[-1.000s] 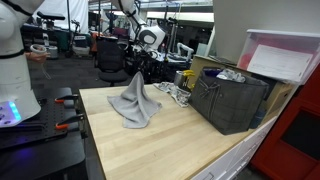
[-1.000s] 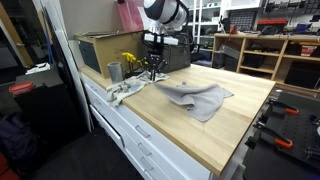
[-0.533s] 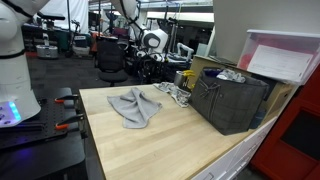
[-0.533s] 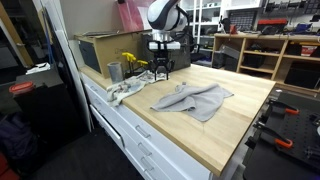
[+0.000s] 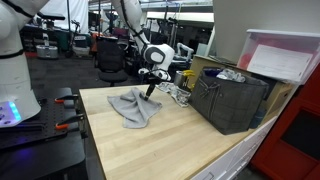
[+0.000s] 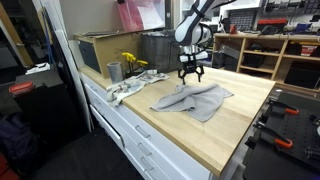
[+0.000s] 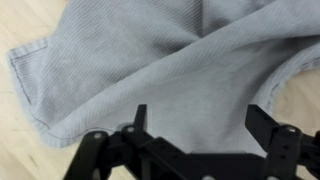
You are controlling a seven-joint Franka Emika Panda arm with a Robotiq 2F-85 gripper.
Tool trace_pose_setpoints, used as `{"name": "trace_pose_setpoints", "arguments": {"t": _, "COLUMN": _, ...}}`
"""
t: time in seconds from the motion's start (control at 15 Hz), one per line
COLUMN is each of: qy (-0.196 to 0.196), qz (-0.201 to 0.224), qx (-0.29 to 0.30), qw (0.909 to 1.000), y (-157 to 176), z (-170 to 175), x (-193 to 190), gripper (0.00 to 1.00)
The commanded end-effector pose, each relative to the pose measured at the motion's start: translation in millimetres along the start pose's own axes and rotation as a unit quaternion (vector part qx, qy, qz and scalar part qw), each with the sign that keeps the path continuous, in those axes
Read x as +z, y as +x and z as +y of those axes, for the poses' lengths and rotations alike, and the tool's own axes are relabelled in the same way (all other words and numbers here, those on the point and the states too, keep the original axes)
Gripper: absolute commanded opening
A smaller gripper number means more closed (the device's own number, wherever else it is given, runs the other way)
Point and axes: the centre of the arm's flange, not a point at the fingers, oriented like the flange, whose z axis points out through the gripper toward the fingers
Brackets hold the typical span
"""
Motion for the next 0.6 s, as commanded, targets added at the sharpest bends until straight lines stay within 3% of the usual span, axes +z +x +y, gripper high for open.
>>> {"name": "trace_pose_setpoints", "arguments": {"t": 0.0, "qy": 0.013, "qz": 0.001, "qx": -0.018, "qw": 0.9998, "y": 15.5, "z": 48.3, "x": 1.3, "gripper": 1.00}}
{"name": "trace_pose_setpoints", "arguments": {"t": 0.27, "qy": 0.047, "qz": -0.004, "qx": -0.066, "qw": 0.9967, "y": 41.9, "z": 67.2, "x": -8.3, "gripper": 1.00}}
{"name": "trace_pose_setpoints", "arguments": {"t": 0.53, "qy": 0.053, "qz": -0.009, "qx": -0.122, "qw": 0.9911, "y": 37.7, "z": 42.4, "x": -1.2, "gripper": 1.00}}
